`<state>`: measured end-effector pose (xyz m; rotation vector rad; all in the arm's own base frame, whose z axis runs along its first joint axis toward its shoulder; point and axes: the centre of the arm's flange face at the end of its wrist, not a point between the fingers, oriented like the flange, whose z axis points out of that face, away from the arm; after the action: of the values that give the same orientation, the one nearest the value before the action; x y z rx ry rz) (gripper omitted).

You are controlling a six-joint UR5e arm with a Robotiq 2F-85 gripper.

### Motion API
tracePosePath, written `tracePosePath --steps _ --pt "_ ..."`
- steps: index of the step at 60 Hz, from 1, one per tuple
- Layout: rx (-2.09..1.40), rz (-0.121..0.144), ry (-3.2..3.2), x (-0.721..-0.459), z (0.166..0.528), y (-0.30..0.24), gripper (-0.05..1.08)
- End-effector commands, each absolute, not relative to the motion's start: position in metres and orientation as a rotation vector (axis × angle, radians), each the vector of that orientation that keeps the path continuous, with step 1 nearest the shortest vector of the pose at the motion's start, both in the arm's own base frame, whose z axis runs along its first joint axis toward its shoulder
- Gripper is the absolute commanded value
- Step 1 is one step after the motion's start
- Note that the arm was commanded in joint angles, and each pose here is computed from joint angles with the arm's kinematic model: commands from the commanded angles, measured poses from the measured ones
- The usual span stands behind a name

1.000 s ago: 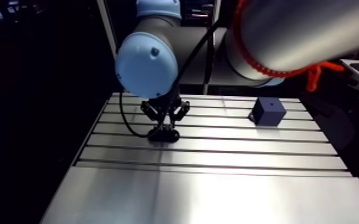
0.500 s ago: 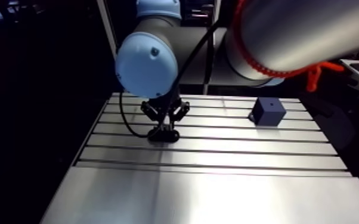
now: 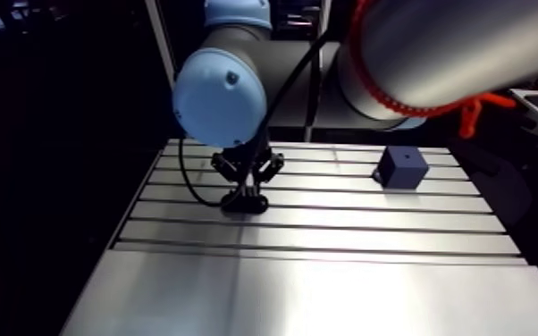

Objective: Pick up the M10 bolt and insert it into the hole until fully seated.

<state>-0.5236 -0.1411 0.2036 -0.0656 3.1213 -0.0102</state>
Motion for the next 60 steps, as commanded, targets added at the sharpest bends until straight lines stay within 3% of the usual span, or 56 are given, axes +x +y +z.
tracePosePath --steps 1,12,33,47,60 --pt "-0.064 -0.009 3.126 -0.524 0.206 -0.14 0.78" --pt "-0.062 -0.011 3.132 -0.527 0.216 -0.14 0.81" --pt "-0.067 -0.012 3.177 -0.542 0.269 -0.136 0.94" --pt "-0.025 -0.004 3.181 -0.566 0.309 -0.115 1.05" --pt "-0.053 -0.006 3.161 -0.581 0.335 -0.091 1.08"
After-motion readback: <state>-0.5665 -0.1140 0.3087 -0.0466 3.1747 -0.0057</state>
